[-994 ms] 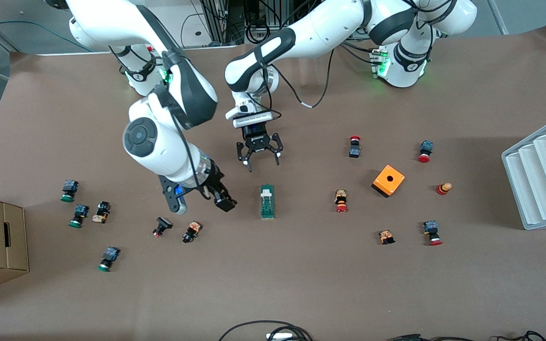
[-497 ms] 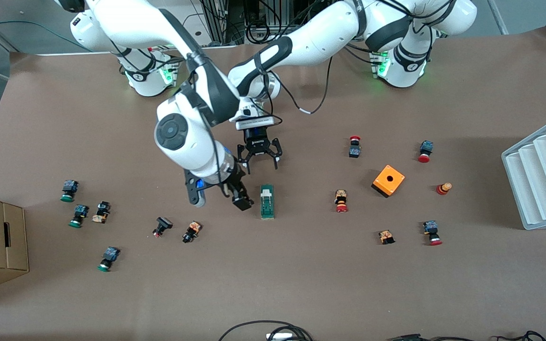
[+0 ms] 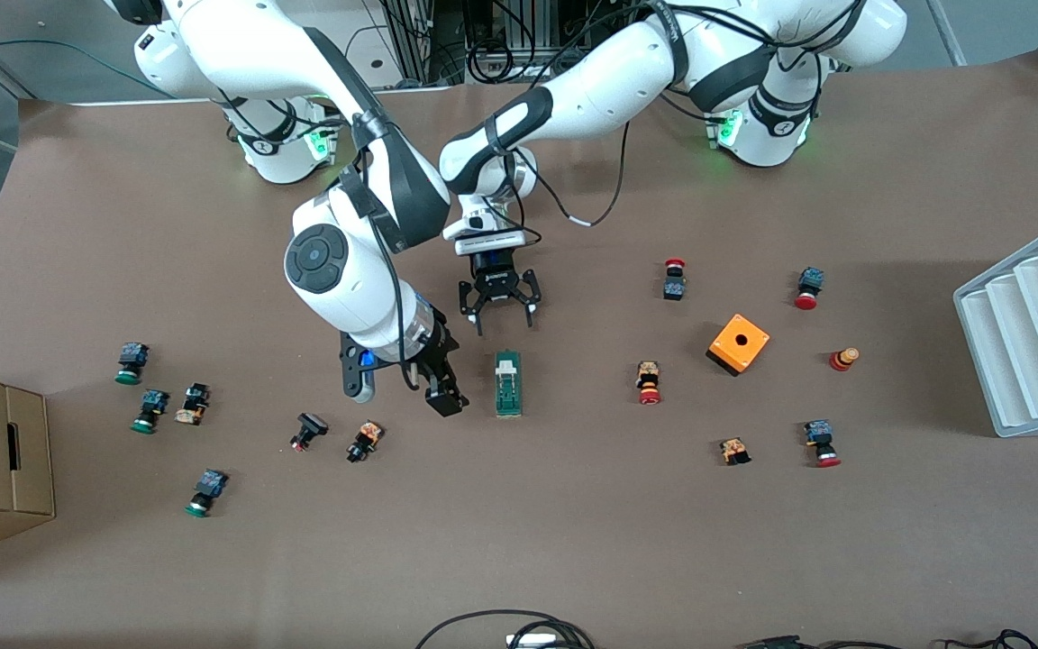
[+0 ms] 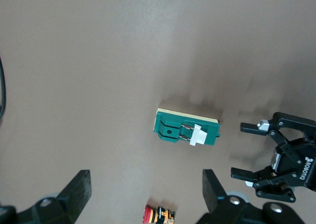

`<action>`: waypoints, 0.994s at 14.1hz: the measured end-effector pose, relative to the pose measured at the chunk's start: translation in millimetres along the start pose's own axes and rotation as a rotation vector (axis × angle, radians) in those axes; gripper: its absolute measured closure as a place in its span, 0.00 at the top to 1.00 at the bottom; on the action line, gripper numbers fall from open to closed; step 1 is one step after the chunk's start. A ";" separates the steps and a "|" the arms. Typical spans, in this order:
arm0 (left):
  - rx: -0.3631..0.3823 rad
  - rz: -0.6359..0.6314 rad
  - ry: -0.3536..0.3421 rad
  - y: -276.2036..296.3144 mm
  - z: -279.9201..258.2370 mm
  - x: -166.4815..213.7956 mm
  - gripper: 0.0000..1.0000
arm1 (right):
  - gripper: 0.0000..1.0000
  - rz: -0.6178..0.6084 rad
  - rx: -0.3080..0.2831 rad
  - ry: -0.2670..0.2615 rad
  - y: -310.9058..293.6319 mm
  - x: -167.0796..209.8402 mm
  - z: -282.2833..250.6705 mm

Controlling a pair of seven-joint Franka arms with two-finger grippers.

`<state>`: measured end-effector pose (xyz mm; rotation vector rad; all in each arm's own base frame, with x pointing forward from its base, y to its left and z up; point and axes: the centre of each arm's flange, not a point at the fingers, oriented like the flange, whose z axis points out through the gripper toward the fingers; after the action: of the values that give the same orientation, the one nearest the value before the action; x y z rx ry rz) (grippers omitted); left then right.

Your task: Close load switch with both arms

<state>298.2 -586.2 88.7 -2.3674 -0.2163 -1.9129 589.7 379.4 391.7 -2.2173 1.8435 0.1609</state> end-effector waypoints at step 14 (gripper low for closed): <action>-0.036 -0.005 0.016 -9.6 8.5 -31.2 1.00 | 0.98 0.095 0.037 0.059 22.3 -33.2 111.3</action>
<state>298.4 -577.0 56.2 -2.3749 -0.1887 -1.9540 570.0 436.5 289.9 -2.1330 1.9680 0.0796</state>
